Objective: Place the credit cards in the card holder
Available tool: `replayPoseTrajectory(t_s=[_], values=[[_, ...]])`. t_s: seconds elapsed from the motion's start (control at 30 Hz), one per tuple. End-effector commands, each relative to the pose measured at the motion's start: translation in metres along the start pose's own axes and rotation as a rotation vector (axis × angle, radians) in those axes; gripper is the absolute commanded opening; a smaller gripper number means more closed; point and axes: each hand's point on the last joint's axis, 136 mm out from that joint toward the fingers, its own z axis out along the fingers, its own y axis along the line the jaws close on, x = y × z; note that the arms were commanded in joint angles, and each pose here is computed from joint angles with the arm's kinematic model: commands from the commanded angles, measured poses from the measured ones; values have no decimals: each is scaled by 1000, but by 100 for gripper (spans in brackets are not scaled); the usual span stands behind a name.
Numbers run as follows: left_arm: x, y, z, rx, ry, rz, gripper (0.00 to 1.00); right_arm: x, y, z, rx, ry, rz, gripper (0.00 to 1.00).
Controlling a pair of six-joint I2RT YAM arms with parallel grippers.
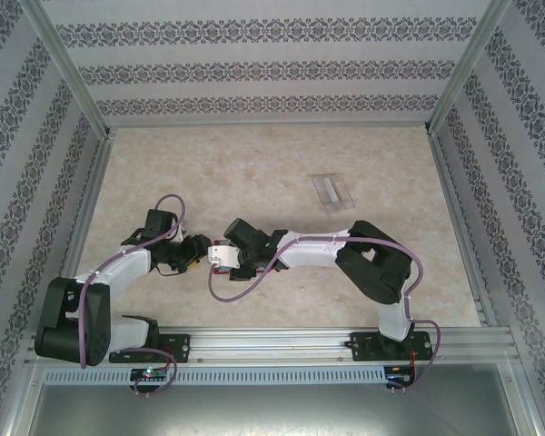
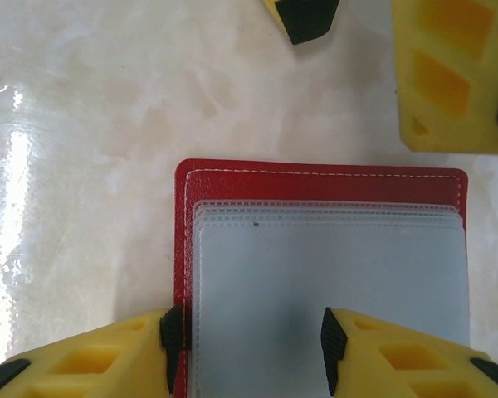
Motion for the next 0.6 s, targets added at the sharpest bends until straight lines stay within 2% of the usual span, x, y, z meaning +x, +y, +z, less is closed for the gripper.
replayPoseTrajectory(t_s=[0.0, 0.2, 0.33, 0.57], values=[[-2, 3, 1, 4, -6, 2, 62, -4, -13, 2, 35, 2, 2, 48], [-2, 4, 2, 5, -5, 2, 62, -9, -8, -1, 1, -19, 11, 40], [-2, 4, 3, 5, -4, 1, 62, -6, -20, -1, 57, -5, 35, 30], [-2, 4, 4, 12, 2, 1, 62, -9, -26, -5, 86, -28, 66, 23]])
